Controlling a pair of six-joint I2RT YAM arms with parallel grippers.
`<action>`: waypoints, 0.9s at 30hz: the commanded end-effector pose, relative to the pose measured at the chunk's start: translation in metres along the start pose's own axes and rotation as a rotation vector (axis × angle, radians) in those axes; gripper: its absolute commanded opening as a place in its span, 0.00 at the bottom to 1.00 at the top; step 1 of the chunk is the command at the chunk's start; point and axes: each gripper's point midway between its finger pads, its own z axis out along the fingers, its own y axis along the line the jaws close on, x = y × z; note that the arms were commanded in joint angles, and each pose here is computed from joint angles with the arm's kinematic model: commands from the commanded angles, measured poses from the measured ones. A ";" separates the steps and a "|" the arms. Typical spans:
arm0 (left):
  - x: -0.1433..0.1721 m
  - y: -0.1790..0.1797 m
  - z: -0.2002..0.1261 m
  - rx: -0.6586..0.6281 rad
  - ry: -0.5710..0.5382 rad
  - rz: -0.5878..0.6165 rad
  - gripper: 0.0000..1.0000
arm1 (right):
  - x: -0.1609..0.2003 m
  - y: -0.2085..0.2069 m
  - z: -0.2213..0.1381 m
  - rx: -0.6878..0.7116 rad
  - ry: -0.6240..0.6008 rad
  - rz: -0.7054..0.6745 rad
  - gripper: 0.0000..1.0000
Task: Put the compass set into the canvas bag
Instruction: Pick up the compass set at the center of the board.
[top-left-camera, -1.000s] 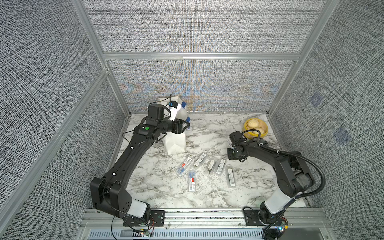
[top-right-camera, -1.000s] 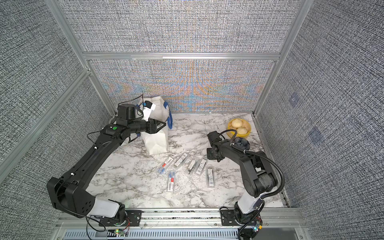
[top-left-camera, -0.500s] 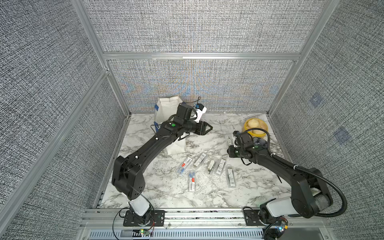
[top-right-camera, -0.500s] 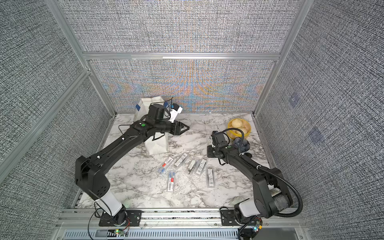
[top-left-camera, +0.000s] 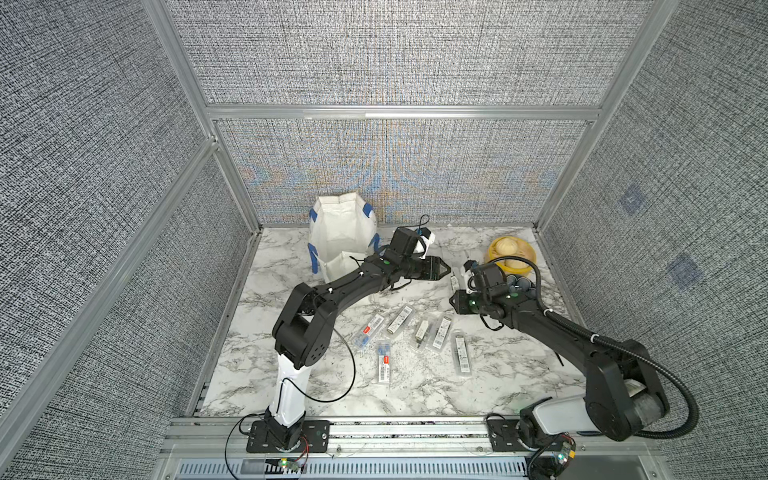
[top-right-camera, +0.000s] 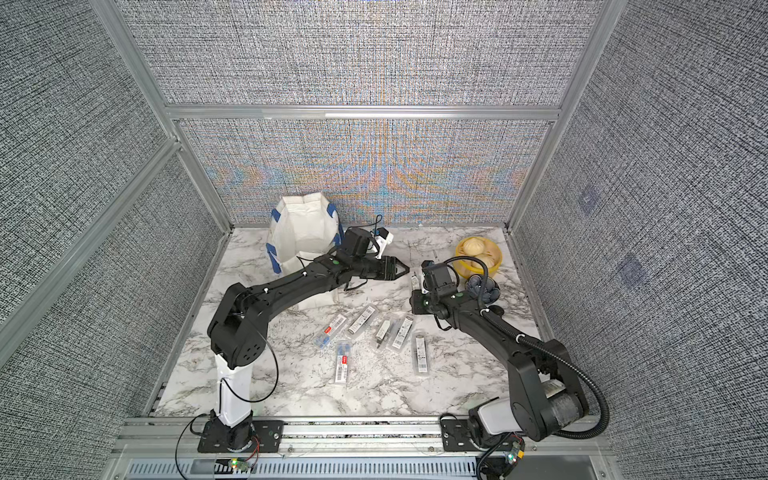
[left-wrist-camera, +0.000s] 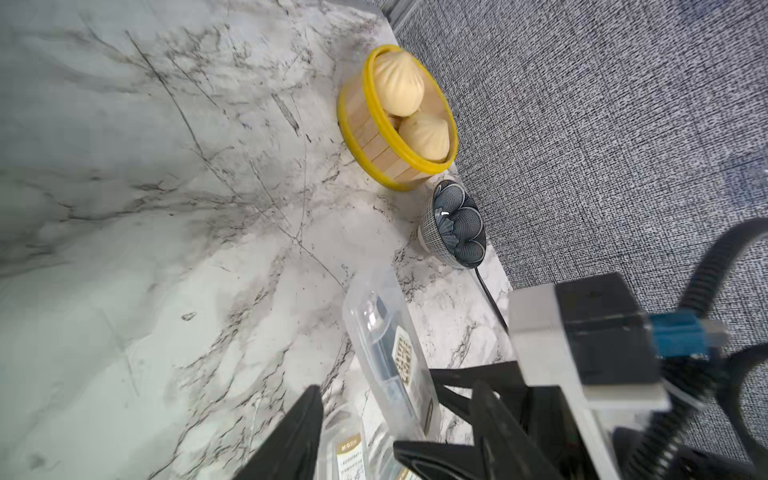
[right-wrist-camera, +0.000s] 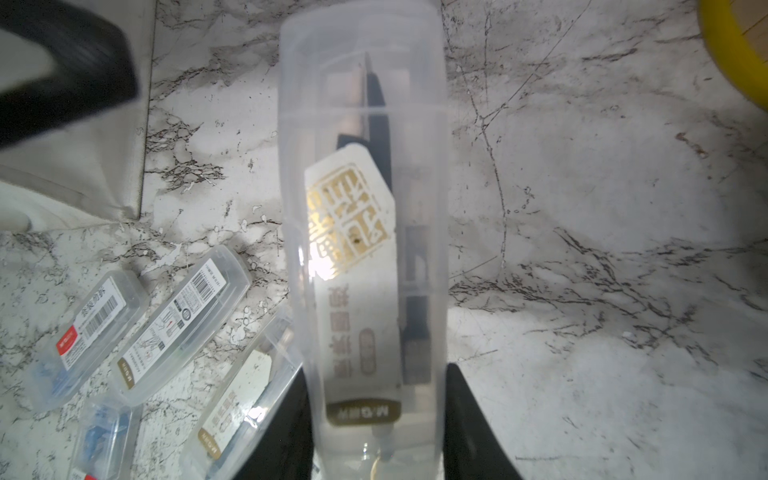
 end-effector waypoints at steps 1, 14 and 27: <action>-0.006 -0.006 0.009 0.044 -0.026 -0.011 0.58 | -0.005 0.007 -0.002 -0.035 -0.014 0.008 0.30; -0.003 0.001 0.033 0.111 -0.019 -0.097 0.42 | -0.010 0.019 -0.006 -0.075 -0.022 0.012 0.30; -0.008 -0.008 0.021 0.115 -0.038 -0.093 0.11 | -0.008 0.021 -0.004 -0.075 -0.012 -0.002 0.57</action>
